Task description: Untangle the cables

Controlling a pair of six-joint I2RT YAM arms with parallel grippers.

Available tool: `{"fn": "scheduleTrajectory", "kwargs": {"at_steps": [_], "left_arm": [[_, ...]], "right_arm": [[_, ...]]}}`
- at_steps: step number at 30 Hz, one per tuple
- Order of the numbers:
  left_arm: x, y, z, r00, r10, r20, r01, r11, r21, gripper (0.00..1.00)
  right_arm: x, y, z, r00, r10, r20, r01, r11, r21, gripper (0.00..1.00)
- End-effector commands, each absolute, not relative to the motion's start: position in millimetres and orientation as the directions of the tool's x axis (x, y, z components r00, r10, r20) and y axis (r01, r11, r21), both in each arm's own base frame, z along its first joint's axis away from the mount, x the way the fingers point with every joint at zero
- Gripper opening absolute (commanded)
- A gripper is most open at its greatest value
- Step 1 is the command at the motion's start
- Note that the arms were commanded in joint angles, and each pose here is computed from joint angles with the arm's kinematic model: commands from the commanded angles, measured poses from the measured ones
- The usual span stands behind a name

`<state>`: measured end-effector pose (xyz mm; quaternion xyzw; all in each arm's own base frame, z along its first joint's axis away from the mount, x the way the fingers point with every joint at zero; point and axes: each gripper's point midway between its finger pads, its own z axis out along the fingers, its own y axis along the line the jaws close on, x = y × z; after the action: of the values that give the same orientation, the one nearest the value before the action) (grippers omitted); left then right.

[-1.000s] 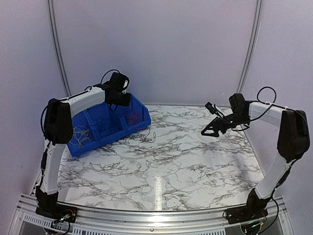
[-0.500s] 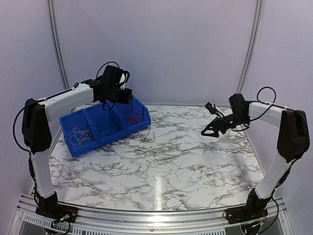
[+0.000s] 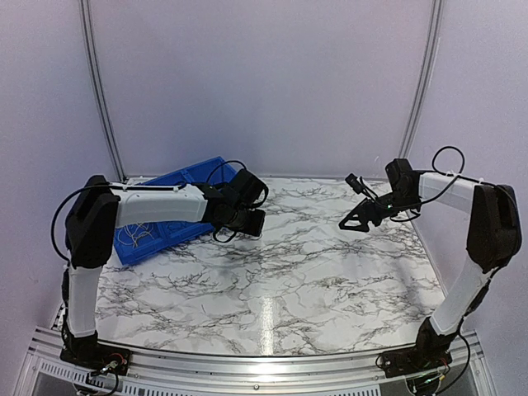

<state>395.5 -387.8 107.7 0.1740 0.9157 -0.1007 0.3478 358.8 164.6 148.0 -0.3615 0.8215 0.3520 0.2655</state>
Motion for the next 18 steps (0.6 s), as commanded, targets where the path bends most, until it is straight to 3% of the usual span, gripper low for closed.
{"fn": "scheduleTrajectory", "kwargs": {"at_steps": [1,9,16,18], "left_arm": [[417,-393,98,-0.717,0.135,-0.684,0.285,0.952,-0.112,0.47],[428,-410,54,-0.758,0.120,-0.642,0.273,0.951,-0.145,0.41],[437,-405,53,-0.749,0.096,-0.656,0.245,0.960,-0.139,0.04],[438,-403,69,-0.728,0.105,-0.677,0.258,0.957,-0.129,0.00]], "right_arm": [[360,167,147,-0.592,-0.415,-0.691,-0.786,0.487,0.381,0.99],[360,166,144,-0.594,-0.423,-0.684,-0.786,0.486,0.382,0.98],[359,166,141,-0.599,-0.424,-0.679,-0.784,0.482,0.391,0.99],[359,166,140,-0.600,-0.426,-0.678,-0.784,0.482,0.391,0.98]]}}
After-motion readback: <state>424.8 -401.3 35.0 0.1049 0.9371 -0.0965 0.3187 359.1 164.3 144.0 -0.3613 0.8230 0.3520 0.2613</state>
